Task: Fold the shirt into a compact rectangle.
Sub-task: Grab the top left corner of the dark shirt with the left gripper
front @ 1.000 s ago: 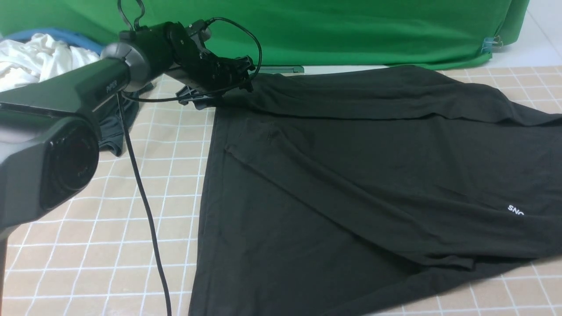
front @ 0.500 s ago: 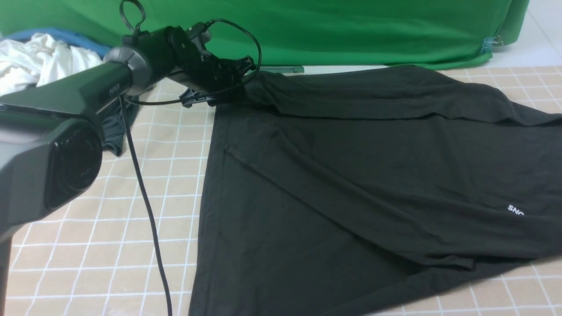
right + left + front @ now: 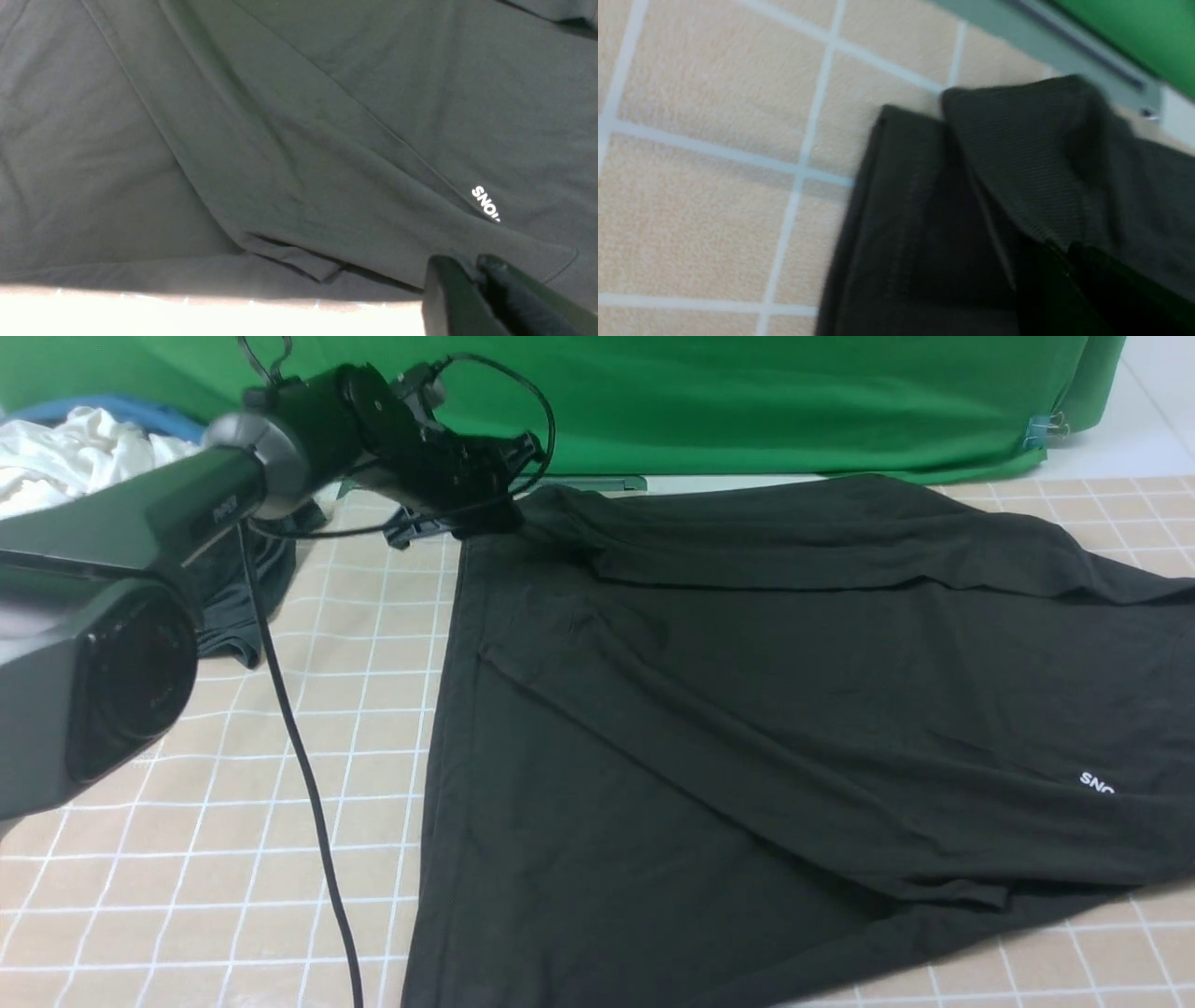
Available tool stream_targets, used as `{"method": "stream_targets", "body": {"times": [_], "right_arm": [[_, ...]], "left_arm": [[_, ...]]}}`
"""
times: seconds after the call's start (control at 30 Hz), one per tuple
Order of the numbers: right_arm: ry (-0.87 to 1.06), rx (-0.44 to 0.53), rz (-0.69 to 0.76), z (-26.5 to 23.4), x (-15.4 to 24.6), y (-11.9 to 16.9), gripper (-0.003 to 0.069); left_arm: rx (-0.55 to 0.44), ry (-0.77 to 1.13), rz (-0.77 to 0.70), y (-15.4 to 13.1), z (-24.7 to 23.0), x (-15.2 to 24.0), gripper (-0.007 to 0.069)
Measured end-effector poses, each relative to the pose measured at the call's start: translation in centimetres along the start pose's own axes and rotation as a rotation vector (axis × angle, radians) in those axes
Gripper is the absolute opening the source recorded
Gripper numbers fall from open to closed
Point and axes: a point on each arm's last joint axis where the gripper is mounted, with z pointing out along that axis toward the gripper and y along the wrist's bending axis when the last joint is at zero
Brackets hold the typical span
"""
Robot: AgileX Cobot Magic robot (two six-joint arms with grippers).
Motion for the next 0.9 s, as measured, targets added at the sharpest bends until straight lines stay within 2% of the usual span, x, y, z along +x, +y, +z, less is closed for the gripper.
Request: {"method": "stream_targets", "body": {"times": [0.33,0.7,0.9], "right_arm": [[-0.01,0.001,-0.001,0.0,-0.1,0.0,0.0092],[-0.01,0.001,-0.002,0.0,-0.1,0.0,0.0092],[-0.01,0.001,-0.002,0.0,-0.1,0.0,0.0092]], "left_arm": [[0.01,0.111,0.032,-1.9,-3.9,-0.3,0.0015],[0.024,0.195,0.085,-5.1,-12.1,-1.1,0.0015],[0.005,0.268,0.092,-5.1,-13.0,-0.5,0.0015]]}}
